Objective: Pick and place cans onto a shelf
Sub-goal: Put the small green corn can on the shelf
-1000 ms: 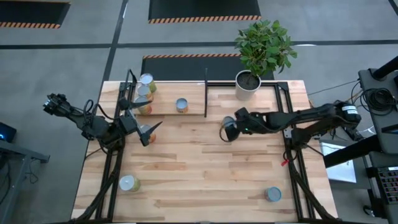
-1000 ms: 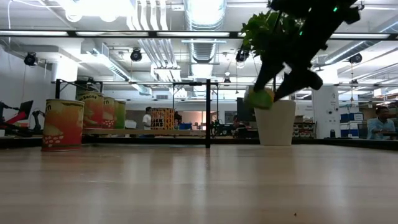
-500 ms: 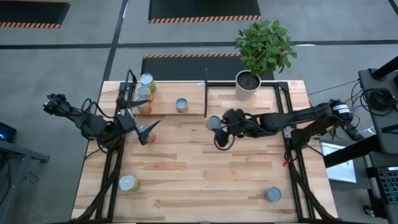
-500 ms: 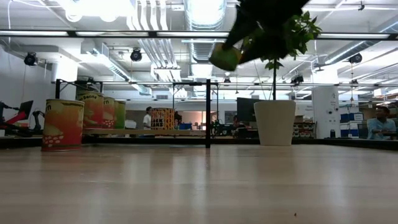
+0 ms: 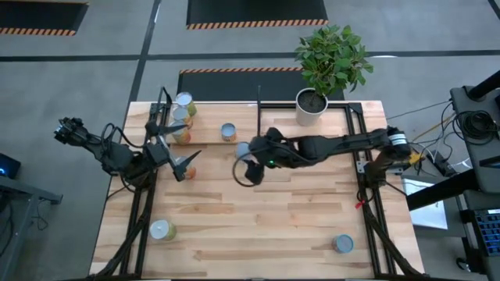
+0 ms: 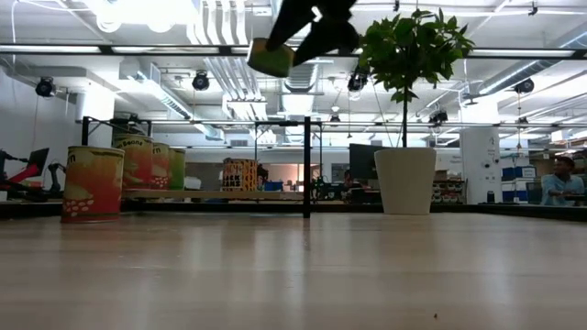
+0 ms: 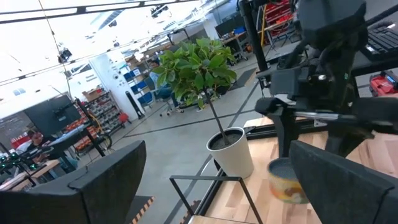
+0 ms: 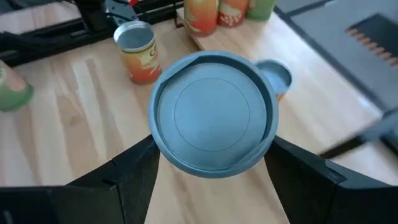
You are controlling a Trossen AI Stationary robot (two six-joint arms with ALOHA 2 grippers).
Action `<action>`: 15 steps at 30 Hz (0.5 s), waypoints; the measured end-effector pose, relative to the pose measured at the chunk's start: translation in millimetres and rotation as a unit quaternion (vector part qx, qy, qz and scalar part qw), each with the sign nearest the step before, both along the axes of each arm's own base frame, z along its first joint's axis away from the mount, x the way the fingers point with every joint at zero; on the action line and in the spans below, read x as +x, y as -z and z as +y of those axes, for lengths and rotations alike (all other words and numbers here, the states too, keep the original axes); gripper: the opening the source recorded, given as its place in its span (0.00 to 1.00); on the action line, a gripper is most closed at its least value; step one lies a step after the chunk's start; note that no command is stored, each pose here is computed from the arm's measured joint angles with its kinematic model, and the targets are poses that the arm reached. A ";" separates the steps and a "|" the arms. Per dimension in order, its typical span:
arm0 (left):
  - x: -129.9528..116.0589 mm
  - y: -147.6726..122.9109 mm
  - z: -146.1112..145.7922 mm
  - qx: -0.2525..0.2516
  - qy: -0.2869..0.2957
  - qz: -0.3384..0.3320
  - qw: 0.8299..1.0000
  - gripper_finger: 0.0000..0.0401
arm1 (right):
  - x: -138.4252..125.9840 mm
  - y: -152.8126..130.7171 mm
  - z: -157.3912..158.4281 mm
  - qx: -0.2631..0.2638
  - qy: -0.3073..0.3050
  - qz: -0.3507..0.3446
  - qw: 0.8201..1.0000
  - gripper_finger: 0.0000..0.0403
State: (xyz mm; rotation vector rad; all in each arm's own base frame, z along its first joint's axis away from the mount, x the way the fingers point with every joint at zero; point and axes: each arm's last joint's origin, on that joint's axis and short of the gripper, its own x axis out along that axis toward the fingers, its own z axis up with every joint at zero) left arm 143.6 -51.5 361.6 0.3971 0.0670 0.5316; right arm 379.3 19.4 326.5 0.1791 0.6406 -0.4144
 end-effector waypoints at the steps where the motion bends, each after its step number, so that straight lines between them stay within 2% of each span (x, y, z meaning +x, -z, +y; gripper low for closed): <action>1: -0.3 -0.2 0.2 0.000 0.000 -0.001 1.000 0.94 | 4.6 -2.0 -1.7 -0.007 -0.003 0.005 1.000 0.66; 6: -1.2 -0.7 0.7 -0.002 0.000 -0.003 1.000 0.94 | 24.9 -7.4 -14.1 -0.033 -0.011 0.025 0.999 0.66; 15: -10.2 -4.8 5.9 -0.017 -0.006 -0.023 1.000 0.94 | 64.3 -10.9 -45.6 -0.040 -0.067 0.019 0.997 0.66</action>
